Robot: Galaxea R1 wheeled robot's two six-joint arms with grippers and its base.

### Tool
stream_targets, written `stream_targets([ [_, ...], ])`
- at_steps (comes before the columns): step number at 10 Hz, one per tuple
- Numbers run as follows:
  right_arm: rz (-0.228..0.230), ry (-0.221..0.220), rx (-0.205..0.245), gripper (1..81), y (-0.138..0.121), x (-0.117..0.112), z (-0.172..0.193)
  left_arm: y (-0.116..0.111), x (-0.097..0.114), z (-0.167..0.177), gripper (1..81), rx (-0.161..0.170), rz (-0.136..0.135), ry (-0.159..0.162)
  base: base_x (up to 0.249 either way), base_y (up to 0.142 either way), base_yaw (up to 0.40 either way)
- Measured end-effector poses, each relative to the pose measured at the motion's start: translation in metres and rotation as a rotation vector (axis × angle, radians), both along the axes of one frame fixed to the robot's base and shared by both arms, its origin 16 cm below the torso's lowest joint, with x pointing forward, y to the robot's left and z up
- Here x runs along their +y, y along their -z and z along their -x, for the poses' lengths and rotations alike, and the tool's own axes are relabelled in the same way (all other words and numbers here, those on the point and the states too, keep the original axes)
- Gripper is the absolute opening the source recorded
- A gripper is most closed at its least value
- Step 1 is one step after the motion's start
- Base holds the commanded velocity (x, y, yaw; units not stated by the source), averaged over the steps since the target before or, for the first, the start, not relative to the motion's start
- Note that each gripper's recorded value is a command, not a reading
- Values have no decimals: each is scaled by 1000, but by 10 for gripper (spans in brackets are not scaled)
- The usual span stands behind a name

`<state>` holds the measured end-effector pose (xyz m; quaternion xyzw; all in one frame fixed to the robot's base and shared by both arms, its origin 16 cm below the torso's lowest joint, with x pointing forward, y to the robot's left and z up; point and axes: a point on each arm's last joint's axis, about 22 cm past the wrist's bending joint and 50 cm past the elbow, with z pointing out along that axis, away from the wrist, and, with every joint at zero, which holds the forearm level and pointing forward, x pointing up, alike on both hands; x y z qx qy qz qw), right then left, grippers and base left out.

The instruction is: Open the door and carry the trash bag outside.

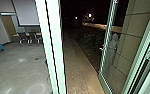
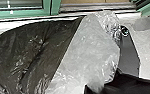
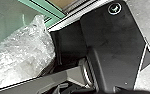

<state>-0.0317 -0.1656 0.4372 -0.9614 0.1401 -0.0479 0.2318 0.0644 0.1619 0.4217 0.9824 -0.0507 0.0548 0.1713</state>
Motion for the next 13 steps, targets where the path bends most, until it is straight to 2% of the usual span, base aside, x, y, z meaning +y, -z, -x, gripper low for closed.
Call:
stream_targets([
  [2,-3,0,4,811,0,2,4,0,1,-3,10,-6,0,-1,0,0,-120],
  [4,-3,0,-2,811,0,3,-1,0,0,2,10,3,0,0,0,-69,0],
  [6,-7,-1,1,811,-1,6,1,0,2,-4,10,-6,-2,-2,0,0,0],
  [13,3,-1,3,811,1,2,2,0,2,0,10,0,-3,-3,0,0,0],
])
